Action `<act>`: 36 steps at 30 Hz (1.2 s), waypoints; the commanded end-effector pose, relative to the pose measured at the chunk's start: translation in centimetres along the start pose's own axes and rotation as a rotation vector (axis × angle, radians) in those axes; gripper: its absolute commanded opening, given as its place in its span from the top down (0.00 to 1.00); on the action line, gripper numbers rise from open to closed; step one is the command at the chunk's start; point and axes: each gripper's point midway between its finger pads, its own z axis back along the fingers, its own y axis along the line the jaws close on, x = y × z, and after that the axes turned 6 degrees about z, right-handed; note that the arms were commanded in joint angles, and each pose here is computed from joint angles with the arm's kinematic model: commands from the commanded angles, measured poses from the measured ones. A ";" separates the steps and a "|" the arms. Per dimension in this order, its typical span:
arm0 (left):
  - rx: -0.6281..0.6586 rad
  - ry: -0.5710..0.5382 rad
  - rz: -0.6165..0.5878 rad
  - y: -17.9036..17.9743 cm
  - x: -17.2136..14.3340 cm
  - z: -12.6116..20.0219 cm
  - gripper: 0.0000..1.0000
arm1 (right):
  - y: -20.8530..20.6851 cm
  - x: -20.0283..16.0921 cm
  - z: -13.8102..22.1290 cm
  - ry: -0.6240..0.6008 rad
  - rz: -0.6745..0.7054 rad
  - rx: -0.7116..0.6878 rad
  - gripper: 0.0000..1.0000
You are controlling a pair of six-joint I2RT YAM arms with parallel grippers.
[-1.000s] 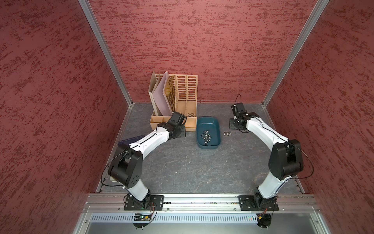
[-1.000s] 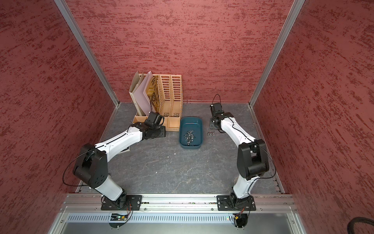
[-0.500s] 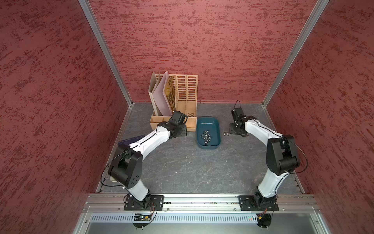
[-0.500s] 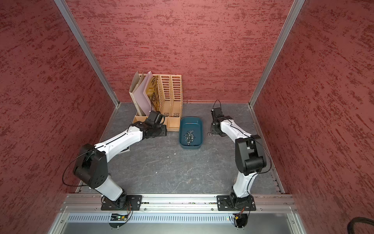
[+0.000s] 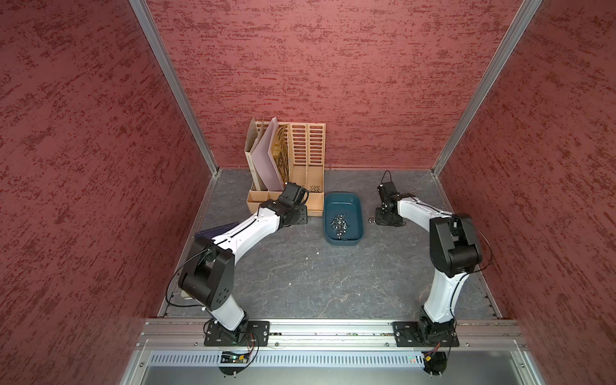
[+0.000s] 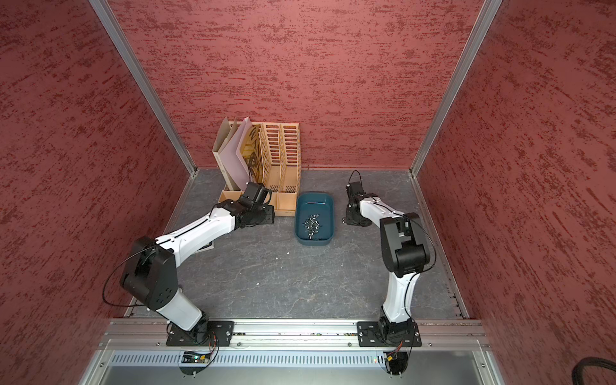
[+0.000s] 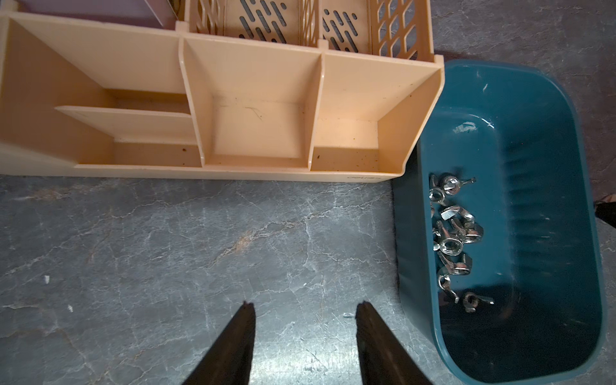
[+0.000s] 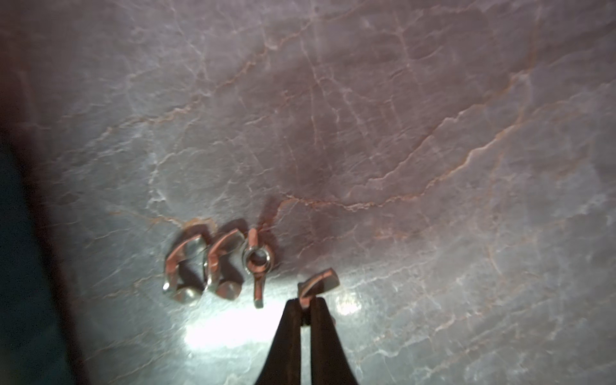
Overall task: Take out the wing nut from the storage box
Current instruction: Place the wing nut at the center of the board.
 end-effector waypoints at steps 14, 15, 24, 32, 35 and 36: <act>0.020 -0.006 -0.005 0.1 0.2 0.0 0.48 | 0.3 2.6 -0.6 -0.038 0.004 0.023 0.98; 0.021 -0.005 -0.004 0.2 0.2 0.0 0.47 | 0.3 2.6 -0.6 -0.036 0.004 0.025 0.98; 0.026 -0.005 -0.003 0.3 0.0 0.0 0.48 | 0.4 2.6 -0.9 -0.024 0.007 0.024 0.97; 0.025 -0.005 -0.002 0.4 0.0 -0.1 0.48 | 0.4 2.5 -0.9 -0.018 0.009 0.023 0.90; 0.025 -0.005 -0.002 0.4 0.0 -0.1 0.48 | 0.4 2.4 -0.9 -0.018 0.008 0.020 0.90; 0.026 -0.004 -0.001 0.5 -0.1 -0.1 0.48 | 0.3 2.5 -0.9 -0.020 0.008 0.019 0.89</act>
